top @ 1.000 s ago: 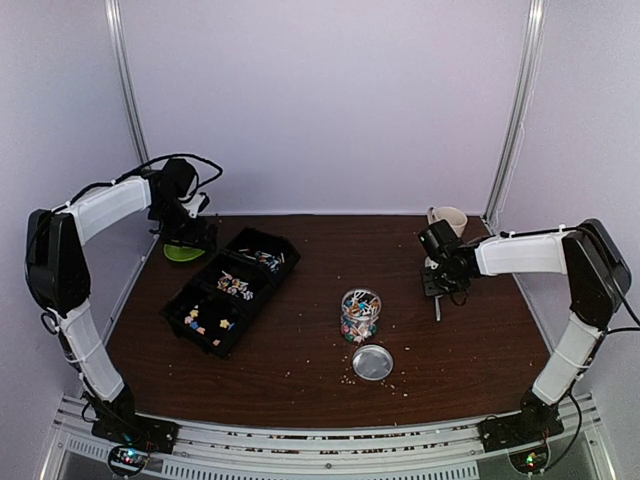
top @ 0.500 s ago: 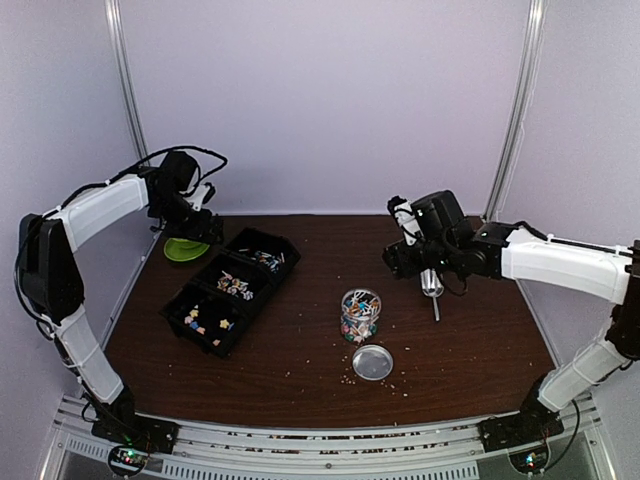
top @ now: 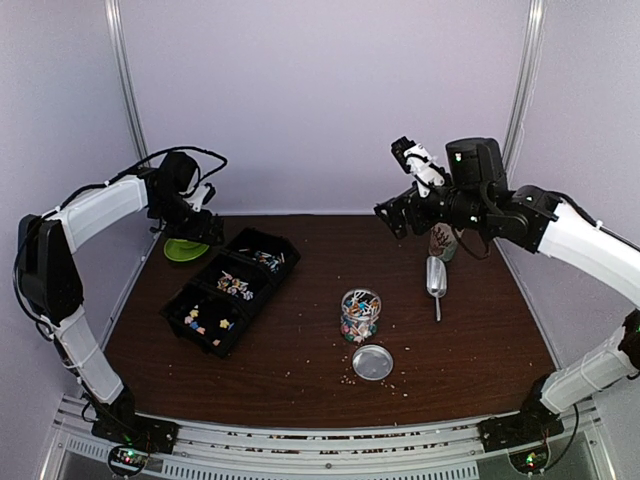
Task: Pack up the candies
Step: Pick up the box lid from the center of the board.
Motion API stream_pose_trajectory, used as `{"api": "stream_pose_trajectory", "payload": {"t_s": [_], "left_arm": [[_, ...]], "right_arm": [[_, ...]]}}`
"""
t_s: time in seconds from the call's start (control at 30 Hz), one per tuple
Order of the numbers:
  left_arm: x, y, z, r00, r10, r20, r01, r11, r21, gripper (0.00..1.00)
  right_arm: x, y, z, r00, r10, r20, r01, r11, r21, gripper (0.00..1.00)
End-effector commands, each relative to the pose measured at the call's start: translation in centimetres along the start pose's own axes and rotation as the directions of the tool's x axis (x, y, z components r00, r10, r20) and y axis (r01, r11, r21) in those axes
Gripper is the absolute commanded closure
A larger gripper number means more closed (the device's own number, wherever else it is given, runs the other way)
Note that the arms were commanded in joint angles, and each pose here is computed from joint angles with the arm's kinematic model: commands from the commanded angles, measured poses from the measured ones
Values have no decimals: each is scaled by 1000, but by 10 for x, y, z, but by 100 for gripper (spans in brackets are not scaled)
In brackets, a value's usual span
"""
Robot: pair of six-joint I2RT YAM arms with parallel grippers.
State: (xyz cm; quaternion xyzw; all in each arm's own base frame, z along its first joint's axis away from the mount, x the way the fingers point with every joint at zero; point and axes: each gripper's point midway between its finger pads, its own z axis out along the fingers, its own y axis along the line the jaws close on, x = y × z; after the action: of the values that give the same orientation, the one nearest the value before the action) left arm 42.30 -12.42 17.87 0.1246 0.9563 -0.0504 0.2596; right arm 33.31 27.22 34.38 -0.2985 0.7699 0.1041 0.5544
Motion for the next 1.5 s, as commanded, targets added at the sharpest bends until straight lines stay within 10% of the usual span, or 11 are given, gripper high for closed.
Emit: {"api": "stream_pose_trajectory", "payload": {"t_s": [0.0, 0.57, 1.47], "left_arm": [[-10, -8, -9, 999, 15, 52, -16, 1000, 23, 2], [-10, -18, -12, 998, 38, 57, -40, 999, 32, 2], [-7, -21, -3, 999, 41, 36, -42, 999, 33, 2]], "right_arm": [[31, 23, 5, 999, 0, -48, -5, 993, -115, 1], [160, 167, -18, 852, -497, -166, 335, 760, -558, 8], [275, 171, 1, 679, -560, -474, 371, 820, -437, 38]]}}
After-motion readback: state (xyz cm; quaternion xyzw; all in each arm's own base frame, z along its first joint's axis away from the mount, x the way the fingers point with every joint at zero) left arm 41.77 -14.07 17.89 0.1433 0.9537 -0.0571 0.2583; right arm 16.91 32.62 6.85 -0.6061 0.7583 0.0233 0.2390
